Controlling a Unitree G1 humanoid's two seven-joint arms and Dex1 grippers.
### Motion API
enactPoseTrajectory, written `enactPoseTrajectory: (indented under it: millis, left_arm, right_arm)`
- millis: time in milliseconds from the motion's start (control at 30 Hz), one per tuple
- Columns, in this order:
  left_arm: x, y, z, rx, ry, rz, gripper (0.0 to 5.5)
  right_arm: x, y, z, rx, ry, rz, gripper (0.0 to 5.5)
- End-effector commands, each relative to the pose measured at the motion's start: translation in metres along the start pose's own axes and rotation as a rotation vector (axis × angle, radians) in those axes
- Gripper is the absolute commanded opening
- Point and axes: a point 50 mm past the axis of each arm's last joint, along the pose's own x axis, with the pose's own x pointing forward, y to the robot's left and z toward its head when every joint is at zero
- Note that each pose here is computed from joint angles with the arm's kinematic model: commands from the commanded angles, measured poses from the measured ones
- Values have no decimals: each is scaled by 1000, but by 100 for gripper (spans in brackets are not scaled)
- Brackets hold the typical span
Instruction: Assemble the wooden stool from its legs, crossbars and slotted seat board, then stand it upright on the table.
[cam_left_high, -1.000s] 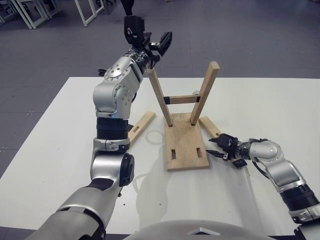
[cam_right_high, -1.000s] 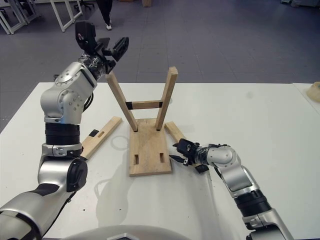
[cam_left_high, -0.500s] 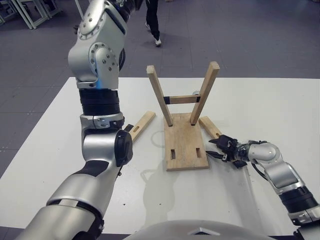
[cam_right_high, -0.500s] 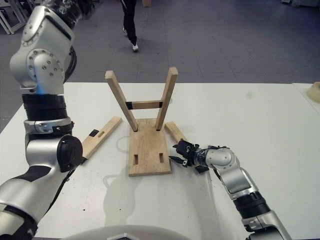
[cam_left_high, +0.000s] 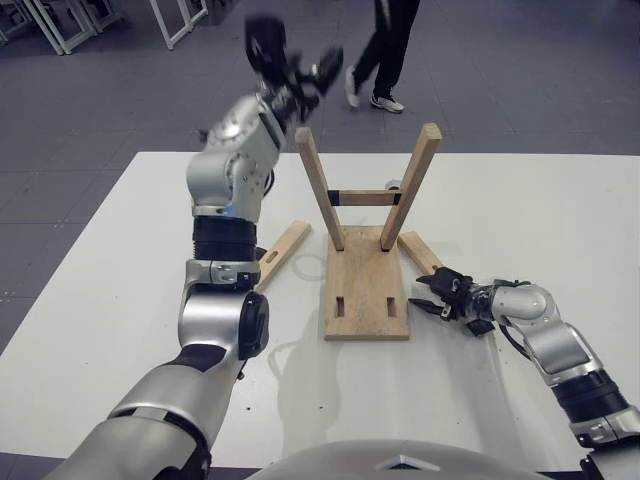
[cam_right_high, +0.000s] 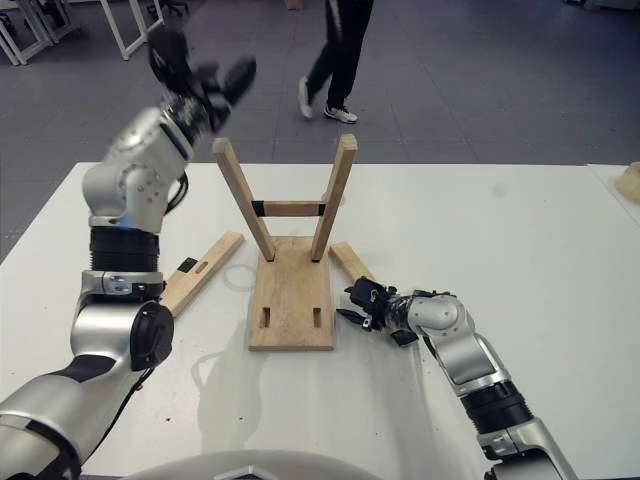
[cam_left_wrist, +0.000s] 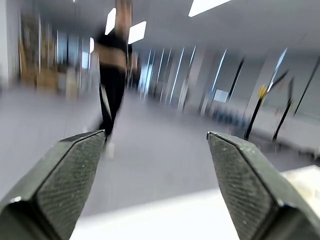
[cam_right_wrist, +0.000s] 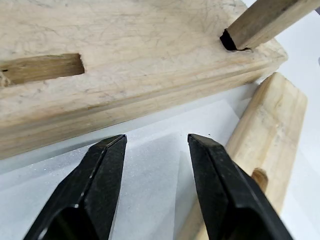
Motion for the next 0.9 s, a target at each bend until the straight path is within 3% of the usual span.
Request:
enactPoseTrajectory:
  millis: [33, 200, 333, 633, 767, 900]
  left_arm:
    - [-38, -2, 18, 31, -113, -5, 374]
    - [-106, 37, -21, 135, 26, 199, 378]
    - [-155, 57, -49, 180, 155, 295, 378]
    - [-294, 115, -113, 358, 711, 314, 357]
    - [-322, 104, -143, 331, 853, 226, 357]
    - [-329, 96, -154, 318, 882, 200, 357]
  right_arm:
    - [-14, -15, 16, 156, -164, -142, 225]
    - [-37, -30, 43, 386, -408, -356, 243]
    - [-38, -28, 38, 443, -390, -437, 305]
    - [-33, -18, 28, 444, -317, -416, 310]
    - [-32, -17, 25, 443, -295, -402, 310]
    - [-31, -16, 24, 446, -287, -388, 310]
